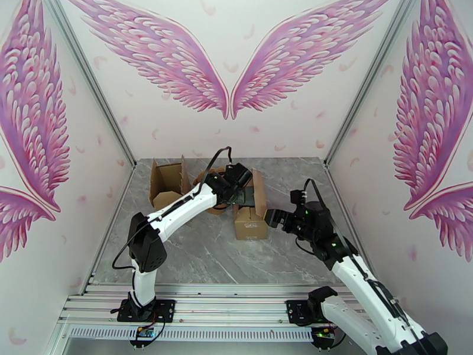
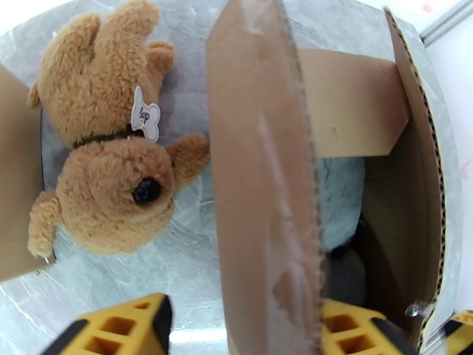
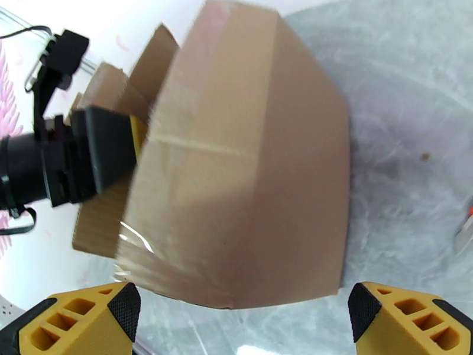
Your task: Unpack the express box
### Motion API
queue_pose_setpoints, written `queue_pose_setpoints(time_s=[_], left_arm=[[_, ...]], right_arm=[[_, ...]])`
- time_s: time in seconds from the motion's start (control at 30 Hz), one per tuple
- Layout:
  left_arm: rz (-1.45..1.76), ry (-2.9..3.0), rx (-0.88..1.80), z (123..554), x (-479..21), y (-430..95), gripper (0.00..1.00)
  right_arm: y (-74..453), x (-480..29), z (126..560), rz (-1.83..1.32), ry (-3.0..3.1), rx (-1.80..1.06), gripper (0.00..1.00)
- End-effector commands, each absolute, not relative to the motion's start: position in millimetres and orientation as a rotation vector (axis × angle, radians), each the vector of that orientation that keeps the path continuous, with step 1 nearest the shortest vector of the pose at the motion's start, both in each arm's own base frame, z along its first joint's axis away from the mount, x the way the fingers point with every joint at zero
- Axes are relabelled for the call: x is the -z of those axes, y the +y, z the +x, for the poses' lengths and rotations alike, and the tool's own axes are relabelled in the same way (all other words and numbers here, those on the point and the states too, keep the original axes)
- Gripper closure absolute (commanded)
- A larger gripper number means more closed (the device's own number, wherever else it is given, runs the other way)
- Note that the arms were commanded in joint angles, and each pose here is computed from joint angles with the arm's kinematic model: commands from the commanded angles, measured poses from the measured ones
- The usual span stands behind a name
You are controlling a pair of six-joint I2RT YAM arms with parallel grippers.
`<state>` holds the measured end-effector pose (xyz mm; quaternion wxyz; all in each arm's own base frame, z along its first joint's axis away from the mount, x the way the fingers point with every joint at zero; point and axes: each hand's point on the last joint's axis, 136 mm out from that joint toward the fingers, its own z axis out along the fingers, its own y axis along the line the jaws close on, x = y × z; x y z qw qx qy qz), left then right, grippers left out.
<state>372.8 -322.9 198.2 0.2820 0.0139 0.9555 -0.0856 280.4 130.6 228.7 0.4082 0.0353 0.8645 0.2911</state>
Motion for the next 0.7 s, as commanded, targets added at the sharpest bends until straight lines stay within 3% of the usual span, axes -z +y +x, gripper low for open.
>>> queue_pose_setpoints(time_s=[0.0,0.2,0.3,0.67], left_arm=[[0.022,2.511,0.303,372.2,-223.5,-317.0,0.62],[-0.006,2.496,0.354,372.6,-226.1,-310.9,0.85],[-0.024,2.474,0.412,369.9,-231.7,-311.9,0.91],[-0.108,2.355,0.577,358.9,-260.6,-314.0,1.00]], right_arm=[[113.8,-241.1,287.0,0.080,2.217,-0.516,0.01],[130.0,-260.9,310.3,-0.012,2.295,-0.317,0.01],[146.5,-261.3,321.7,-0.086,2.345,-0.207,0.00],[169.1,-251.3,344.1,-0.157,2.443,0.115,0.01]])
